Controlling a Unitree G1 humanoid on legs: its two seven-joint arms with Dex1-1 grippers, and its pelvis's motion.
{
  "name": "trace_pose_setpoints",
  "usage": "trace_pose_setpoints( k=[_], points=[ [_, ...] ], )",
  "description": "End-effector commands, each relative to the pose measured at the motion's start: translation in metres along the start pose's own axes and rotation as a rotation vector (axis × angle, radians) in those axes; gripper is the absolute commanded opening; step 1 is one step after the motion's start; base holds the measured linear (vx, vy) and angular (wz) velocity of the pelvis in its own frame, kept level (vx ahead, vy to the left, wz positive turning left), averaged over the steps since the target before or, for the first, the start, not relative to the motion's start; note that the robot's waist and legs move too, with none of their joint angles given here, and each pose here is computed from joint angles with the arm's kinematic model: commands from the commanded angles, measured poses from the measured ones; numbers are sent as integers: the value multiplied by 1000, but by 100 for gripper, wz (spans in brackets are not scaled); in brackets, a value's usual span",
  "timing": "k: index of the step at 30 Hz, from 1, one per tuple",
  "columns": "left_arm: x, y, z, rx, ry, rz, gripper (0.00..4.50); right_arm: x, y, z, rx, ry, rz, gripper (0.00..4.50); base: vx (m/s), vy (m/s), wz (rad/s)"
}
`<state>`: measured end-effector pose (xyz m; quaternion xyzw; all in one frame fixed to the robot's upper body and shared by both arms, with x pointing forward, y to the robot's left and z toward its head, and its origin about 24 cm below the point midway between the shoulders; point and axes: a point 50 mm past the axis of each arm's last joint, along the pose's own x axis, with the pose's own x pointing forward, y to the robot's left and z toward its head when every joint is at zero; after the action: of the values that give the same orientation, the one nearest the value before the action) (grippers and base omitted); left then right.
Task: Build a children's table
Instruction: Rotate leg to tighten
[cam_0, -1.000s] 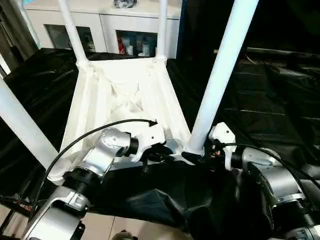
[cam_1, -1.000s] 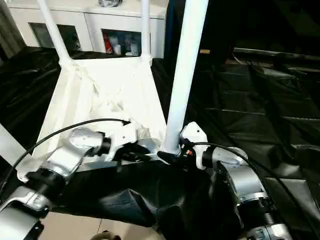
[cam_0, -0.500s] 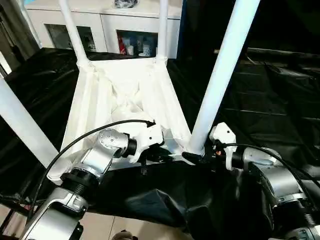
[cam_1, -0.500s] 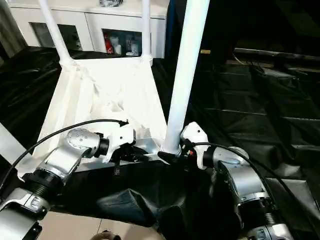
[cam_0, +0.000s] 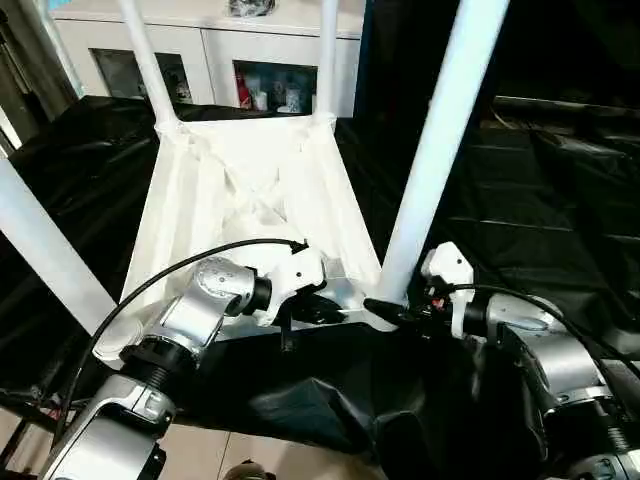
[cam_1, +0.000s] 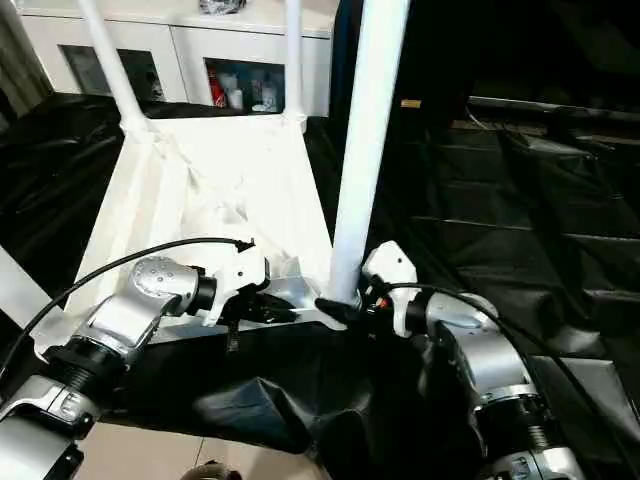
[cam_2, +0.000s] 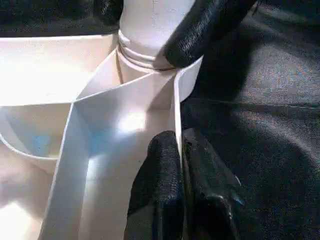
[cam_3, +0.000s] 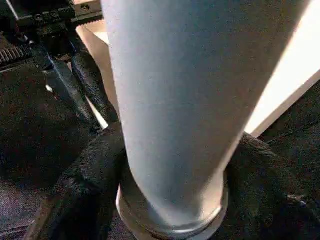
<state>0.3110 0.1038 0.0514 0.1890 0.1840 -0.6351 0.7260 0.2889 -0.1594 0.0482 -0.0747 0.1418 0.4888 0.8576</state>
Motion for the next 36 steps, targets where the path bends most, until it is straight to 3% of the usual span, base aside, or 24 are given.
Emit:
trace_pose_setpoints(
  k=[1,11,15,17,18,21,23,25,28,30,33,36],
  points=[
    [0,-2,0,-7,-10,-21,0,-1,-5,5,6,-13,-10,272,0,0,0],
    [8,2,4,-32,-29,40,0,7,2,-4,47,4,-39,244,0,0,0],
    [29,10,19,-71,-52,159,0,28,-3,-18,163,49,-268,234,0,0,0],
    [47,14,33,-84,-67,240,0,44,0,-23,205,68,-380,216,0,0,0],
    [47,14,33,-84,-67,240,0,44,0,-23,205,68,-380,216,0,0,0],
    [67,13,54,-104,-103,263,0,63,1,-20,247,88,-475,214,0,0,0],
    [74,12,61,-94,-108,272,0,73,4,-13,214,69,-441,214,0,0,0],
    [76,12,63,-70,-109,257,0,78,6,-6,228,24,-410,266,0,0,0],
    [74,12,61,-52,-100,250,0,80,7,-1,237,-7,-383,295,0,0,0],
    [70,12,57,-26,-104,218,0,77,7,1,185,-7,-354,317,0,0,0],
    [62,8,51,-4,-113,142,0,67,6,3,118,-19,-284,317,0,0,0],
    [47,-3,42,43,-134,-17,0,44,1,4,41,-23,-161,317,0,0,0]
  ],
)
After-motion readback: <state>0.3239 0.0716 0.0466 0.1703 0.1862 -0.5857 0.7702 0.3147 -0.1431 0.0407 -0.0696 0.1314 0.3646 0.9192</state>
